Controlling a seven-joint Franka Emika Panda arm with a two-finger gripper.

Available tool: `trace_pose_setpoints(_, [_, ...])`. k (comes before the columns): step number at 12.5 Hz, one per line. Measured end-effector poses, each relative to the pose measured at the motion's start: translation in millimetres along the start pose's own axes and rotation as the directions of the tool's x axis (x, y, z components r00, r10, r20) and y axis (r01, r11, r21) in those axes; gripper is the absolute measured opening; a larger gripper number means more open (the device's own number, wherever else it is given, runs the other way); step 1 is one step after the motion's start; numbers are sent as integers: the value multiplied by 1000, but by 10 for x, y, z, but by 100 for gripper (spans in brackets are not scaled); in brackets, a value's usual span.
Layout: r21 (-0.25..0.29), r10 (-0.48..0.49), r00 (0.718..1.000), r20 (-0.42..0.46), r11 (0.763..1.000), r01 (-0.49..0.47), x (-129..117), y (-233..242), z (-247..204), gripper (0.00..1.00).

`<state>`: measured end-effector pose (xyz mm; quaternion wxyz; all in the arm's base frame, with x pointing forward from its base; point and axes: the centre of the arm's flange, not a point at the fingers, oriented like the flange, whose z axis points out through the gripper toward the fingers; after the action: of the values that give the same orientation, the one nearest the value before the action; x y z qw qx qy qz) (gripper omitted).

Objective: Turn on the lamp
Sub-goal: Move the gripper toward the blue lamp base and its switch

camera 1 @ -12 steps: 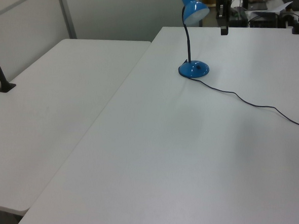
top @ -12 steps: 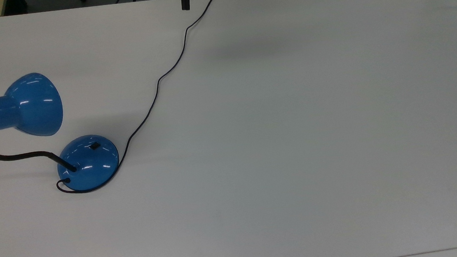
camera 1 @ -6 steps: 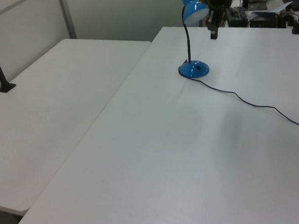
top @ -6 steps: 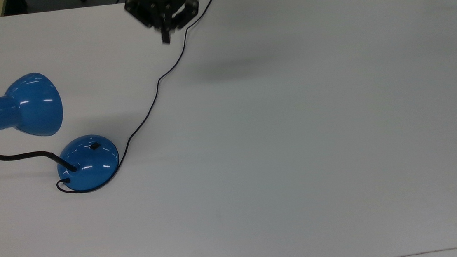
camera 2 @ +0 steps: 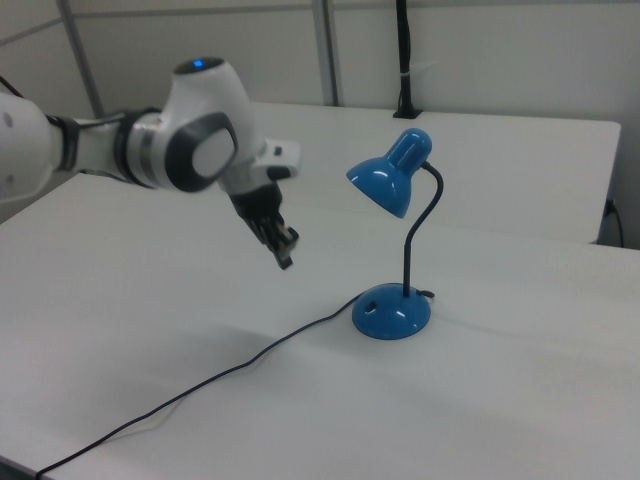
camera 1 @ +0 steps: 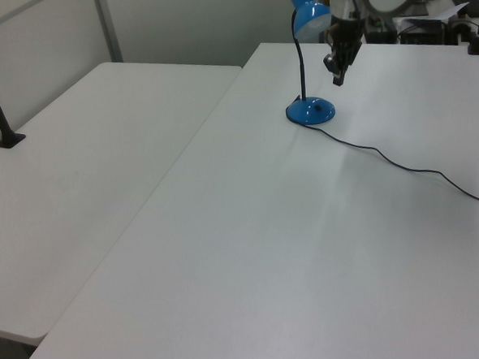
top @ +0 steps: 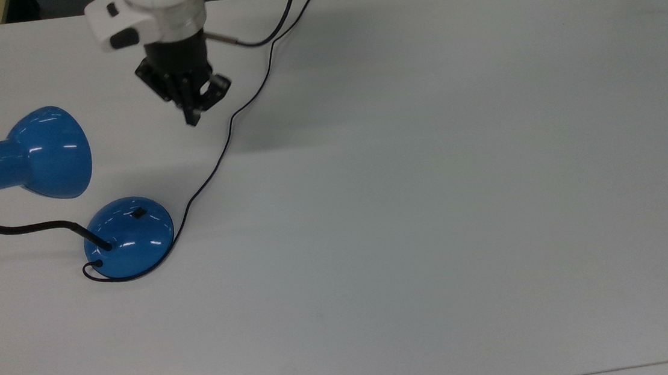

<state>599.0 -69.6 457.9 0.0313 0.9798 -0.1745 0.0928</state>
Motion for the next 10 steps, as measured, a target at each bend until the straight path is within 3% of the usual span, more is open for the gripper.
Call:
trace_pose_setpoints(5, [24,182,981,-66,983,-181,168,365,733,1])
trace_pose_setpoints(10, [65,226,963,-148,974,-219,289,474,1105,1])
